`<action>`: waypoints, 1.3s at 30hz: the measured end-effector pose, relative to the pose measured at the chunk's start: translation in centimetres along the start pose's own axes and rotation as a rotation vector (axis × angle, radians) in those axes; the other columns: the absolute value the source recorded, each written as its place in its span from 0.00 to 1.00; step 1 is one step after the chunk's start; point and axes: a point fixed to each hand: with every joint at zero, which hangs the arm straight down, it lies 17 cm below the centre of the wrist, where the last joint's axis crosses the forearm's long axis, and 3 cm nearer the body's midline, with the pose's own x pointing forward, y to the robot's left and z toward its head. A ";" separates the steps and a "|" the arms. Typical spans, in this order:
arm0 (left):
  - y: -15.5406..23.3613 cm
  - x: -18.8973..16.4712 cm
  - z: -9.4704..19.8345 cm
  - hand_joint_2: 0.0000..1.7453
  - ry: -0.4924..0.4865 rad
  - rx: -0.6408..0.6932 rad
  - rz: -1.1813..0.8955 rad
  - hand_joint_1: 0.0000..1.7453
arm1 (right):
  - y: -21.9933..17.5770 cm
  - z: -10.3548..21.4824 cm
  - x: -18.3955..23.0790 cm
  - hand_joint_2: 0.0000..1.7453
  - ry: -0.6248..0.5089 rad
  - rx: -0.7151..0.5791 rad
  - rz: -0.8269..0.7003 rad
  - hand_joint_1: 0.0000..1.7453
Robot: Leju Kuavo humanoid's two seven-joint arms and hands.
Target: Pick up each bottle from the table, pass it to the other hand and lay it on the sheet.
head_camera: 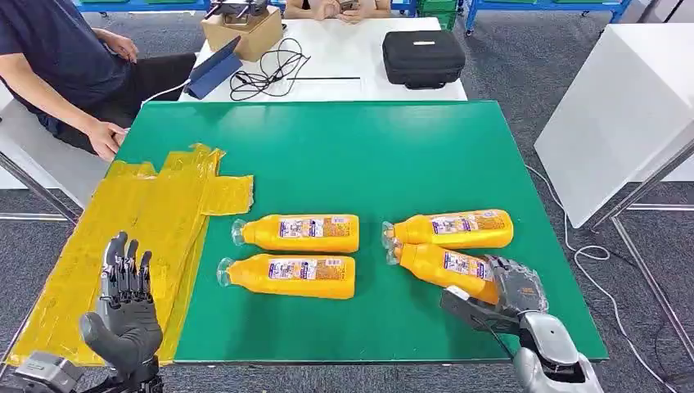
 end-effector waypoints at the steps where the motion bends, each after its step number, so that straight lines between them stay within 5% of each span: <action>1: 0.0 -0.1 0.0 0.00 0.002 -0.002 0.001 0.00 | 0.1 0.0 -0.2 1.00 0.003 0.003 0.000 1.00; 11: -0.1 -0.7 0.2 0.00 0.018 -0.011 0.007 0.00 | 0.4 -0.2 -0.7 1.00 -0.021 0.012 -0.016 1.00; 15: 0.5 -2.1 0.2 0.00 0.082 0.014 0.036 0.00 | 0.8 0.3 0.6 1.00 -0.106 0.027 -0.155 1.00; 16: 0.6 -2.5 0.2 1.00 0.105 0.019 0.065 0.00 | 0.8 1.0 1.7 1.00 -0.161 0.035 -0.256 1.00; 18: 1.1 -3.4 0.4 1.00 0.147 0.038 0.134 0.00 | -1.2 3.3 5.0 1.00 -0.327 0.029 -0.497 1.00; 21: 1.6 -4.0 0.4 1.00 0.172 0.045 0.159 0.00 | -4.0 6.5 8.6 1.00 -0.476 -0.008 -0.668 1.00; 25: 1.7 -4.4 0.6 1.00 0.184 0.045 0.172 0.00 | -8.0 7.5 9.4 1.00 -0.531 -0.098 -0.650 1.00; 30: 1.3 -4.8 1.7 1.00 0.225 0.038 0.235 0.00 | -13.8 7.8 8.6 1.00 -0.469 -0.376 -0.481 1.00; 39: 0.6 -4.9 1.1 1.00 0.240 0.048 0.281 0.00 | -17.4 6.9 17.3 1.00 -0.581 -0.441 -0.514 1.00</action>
